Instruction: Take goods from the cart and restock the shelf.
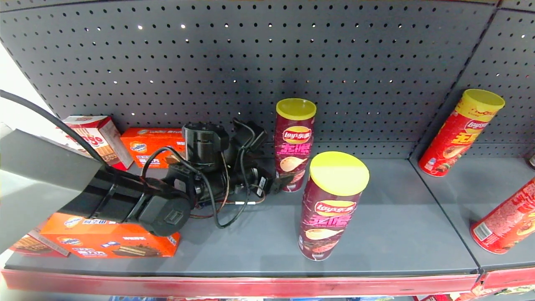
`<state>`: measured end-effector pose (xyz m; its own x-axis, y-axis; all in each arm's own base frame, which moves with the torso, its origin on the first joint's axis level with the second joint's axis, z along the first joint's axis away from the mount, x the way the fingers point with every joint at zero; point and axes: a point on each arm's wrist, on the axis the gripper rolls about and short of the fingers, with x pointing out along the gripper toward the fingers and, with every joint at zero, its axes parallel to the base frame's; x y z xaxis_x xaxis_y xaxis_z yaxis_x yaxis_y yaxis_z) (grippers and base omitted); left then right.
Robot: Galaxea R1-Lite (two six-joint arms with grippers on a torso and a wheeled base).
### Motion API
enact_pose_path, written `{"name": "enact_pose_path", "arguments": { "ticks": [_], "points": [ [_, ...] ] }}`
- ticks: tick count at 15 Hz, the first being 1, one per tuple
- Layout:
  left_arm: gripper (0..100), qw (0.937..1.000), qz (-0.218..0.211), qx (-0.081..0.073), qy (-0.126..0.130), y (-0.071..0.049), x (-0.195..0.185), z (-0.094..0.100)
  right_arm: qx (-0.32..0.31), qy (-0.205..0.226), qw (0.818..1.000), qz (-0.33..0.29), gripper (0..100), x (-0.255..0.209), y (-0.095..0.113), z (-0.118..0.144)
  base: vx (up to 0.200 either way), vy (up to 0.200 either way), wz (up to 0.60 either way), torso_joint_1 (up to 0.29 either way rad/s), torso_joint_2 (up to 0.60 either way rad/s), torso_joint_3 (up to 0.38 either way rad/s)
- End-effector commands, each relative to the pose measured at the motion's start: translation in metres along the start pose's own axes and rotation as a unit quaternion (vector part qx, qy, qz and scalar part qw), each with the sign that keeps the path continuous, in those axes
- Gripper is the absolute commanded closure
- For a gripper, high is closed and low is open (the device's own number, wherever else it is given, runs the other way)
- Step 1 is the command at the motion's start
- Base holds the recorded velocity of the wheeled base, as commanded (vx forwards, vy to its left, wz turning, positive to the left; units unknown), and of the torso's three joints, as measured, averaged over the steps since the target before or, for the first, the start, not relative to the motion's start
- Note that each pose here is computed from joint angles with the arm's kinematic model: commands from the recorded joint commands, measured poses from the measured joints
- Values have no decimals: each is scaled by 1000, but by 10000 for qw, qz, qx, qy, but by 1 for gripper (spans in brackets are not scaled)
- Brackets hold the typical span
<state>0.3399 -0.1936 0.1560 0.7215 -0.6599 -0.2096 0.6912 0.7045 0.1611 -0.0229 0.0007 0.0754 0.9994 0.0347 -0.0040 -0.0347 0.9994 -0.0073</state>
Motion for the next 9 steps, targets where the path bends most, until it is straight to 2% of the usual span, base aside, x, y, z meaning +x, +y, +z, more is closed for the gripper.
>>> {"name": "enact_pose_path", "arguments": {
  "ticks": [1, 2, 3, 5, 7, 8, 9],
  "points": [
    [0, 10000, 4, 20, -71, -3, -16, 8, -1, 3, 10000, 3, 0, 0, 0, 0, 0, 0, 0, 0, 0, 0],
    [0, 10000, 36, 17, -4, -3, -24, 6, -1, 3, 10000, 3, 0, 0, 0, 0, 0, 0, 0, 0, 0, 0],
    [0, 9997, 191, 118, 41, -6, -36, 8, -1, 3, 10000, 3, 0, 0, 0, 0, 0, 0, 0, 0, 0, 0],
    [0, 9995, 246, 189, -22, -9, -54, 14, -1, 3, 10000, 3, 0, 0, 0, 0, 0, 0, 0, 0, 0, 0],
    [0, 9987, 464, 213, -18, -6, -66, 17, -1, 3, 10000, 3, 0, 0, 0, 0, 0, 0, 0, 0, 0, 0],
    [0, 9941, 1002, 299, 286, 0, -70, 13, -1, 3, 10000, 3, 0, 0, 0, 0, 0, 0, 0, 0, 0, 0],
    [0, 9907, 1235, 359, 443, 3, -70, 12, -1, 3, 10000, 3, 0, 0, 0, 0, 0, 0, 0, 0, 0, 0]
  ]
}}
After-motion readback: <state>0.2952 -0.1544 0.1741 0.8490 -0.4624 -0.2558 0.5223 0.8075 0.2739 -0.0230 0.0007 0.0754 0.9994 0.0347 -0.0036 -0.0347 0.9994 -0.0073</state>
